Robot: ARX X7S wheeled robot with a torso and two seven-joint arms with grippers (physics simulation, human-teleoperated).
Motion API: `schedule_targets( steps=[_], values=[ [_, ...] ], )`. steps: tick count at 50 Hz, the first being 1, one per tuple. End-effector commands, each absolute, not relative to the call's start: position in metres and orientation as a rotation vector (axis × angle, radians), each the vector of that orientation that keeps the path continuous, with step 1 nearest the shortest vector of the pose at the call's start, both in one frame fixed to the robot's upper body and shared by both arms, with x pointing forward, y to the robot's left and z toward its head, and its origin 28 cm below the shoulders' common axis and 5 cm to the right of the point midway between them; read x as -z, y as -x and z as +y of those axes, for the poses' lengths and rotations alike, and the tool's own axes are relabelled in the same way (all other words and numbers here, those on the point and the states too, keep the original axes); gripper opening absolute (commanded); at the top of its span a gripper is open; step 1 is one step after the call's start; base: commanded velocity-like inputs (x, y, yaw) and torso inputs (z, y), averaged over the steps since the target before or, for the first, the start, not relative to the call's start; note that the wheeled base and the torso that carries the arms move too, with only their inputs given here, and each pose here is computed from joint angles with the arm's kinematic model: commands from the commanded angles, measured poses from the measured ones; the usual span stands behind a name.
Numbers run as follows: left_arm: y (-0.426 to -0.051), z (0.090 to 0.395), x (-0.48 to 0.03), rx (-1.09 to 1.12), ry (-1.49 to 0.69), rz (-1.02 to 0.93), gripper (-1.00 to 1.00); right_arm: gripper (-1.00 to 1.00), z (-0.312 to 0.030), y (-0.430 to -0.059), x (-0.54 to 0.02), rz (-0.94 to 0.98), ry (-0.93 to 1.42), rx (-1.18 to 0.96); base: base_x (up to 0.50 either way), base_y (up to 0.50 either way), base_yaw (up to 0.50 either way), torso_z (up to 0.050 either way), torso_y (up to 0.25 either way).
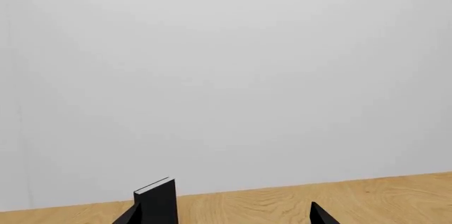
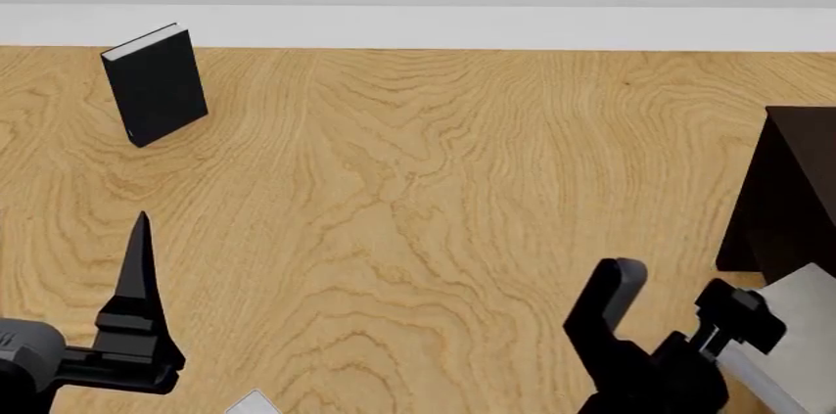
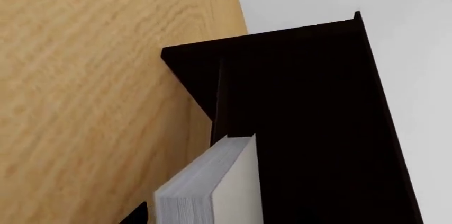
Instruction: Pick up the book on the right and place it on the cabinet shelf.
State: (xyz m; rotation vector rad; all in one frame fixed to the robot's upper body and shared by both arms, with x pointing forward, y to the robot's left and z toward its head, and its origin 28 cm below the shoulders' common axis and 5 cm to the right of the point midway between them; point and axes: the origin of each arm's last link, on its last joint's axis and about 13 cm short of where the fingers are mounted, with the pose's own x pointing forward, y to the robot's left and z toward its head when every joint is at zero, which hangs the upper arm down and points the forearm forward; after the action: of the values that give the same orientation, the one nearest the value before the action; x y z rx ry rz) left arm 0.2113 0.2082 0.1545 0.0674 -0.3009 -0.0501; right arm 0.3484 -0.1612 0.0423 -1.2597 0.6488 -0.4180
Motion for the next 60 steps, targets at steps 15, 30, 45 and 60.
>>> schedule_targets(
  steps=[15, 30, 45, 60],
  values=[
    [-0.2109, 0.2071, -0.1557, 0.05, -0.07, -0.305, 1.0, 1.0, -0.1535, -0.3547, -0.0418, 0.548, 1.247, 0.339, 0.0, 0.0, 0.0, 0.0, 0.0],
    [-0.21, 0.2073, -0.156, 0.05, -0.069, -0.306, 1.0, 1.0, -0.155, -0.3558, -0.0374, 0.503, 1.172, 0.295, 0.0, 0.0, 0.0, 0.0, 0.0],
    [-0.21, 0.2066, -0.1558, 0.057, -0.068, -0.297, 1.0, 1.0, -0.1575, -0.3522, -0.0372, 0.493, 1.126, 0.281, 0.0, 0.0, 0.0, 0.0, 0.0],
    [-0.2098, 0.2065, -0.1563, 0.057, -0.067, -0.299, 1.0, 1.0, -0.1571, -0.3522, -0.0367, 0.493, 1.126, 0.28, 0.0, 0.0, 0.0, 0.0, 0.0]
  ],
)
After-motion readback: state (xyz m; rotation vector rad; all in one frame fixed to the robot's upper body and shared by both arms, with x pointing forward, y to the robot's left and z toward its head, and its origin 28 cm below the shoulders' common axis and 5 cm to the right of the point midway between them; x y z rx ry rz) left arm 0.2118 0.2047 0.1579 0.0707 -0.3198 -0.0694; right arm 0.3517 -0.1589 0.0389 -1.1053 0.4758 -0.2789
